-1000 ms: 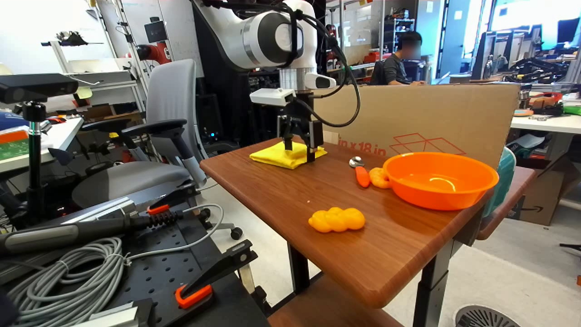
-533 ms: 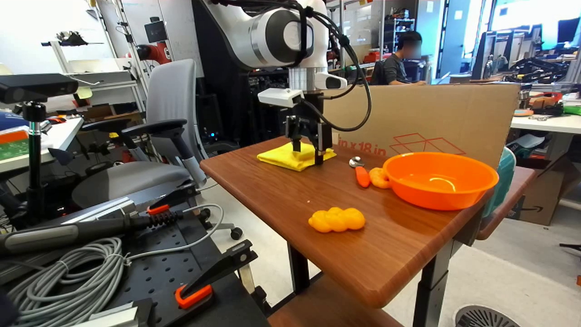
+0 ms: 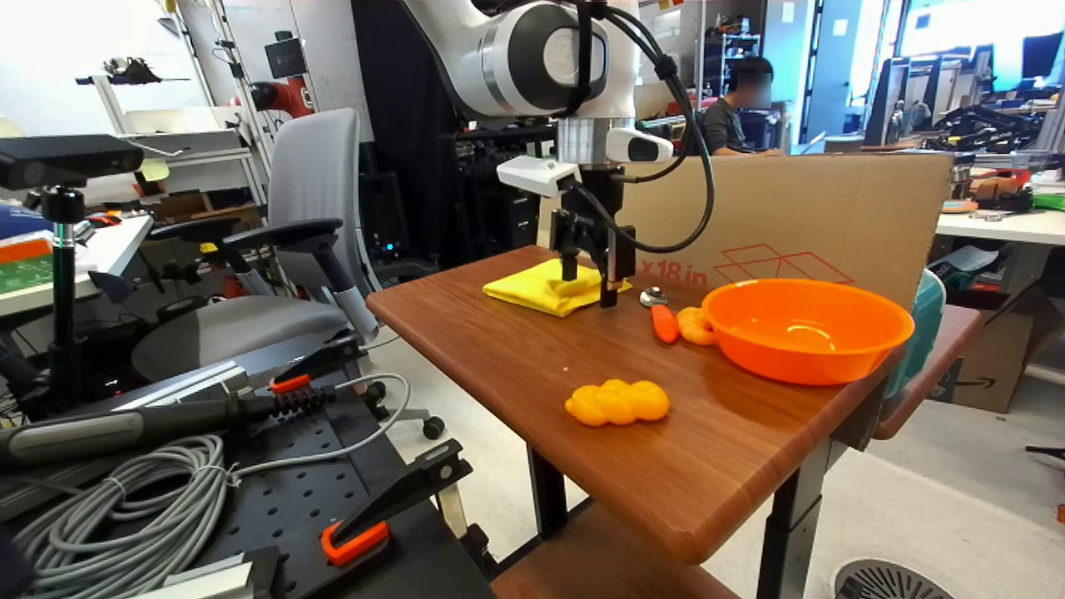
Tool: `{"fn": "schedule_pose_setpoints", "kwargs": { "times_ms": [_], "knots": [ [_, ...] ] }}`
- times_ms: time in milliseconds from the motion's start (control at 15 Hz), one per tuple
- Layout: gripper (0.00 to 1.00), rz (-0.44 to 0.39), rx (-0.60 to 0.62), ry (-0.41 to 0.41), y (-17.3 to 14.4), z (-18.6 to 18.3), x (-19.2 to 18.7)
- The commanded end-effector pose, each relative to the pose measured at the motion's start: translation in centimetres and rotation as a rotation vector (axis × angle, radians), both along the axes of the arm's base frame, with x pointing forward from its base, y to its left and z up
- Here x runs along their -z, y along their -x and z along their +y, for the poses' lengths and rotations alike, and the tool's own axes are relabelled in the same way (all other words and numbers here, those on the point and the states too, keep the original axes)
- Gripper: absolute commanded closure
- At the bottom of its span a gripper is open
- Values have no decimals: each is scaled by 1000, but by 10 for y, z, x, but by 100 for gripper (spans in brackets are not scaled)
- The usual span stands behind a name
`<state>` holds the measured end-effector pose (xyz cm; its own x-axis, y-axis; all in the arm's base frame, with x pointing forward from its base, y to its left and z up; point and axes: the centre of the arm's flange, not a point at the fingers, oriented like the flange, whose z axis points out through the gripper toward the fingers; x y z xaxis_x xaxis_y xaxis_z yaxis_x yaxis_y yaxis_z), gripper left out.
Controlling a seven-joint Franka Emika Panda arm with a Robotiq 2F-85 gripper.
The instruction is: Move the yellow towel to the right
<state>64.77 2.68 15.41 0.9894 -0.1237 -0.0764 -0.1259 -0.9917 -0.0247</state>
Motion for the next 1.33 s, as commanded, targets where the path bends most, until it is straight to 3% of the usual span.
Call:
{"fn": "schedule_pose_setpoints", "kwargs": {
  "times_ms": [0,400,800,867,1267],
  "knots": [
    [0,15,46,-33,-13,-14,0],
    [0,-4,71,-55,-10,-12,-8],
    [0,-51,48,-106,16,15,-45],
    [0,-33,57,-74,-5,8,-23],
    [0,-35,49,-84,5,16,-38]
  ]
}}
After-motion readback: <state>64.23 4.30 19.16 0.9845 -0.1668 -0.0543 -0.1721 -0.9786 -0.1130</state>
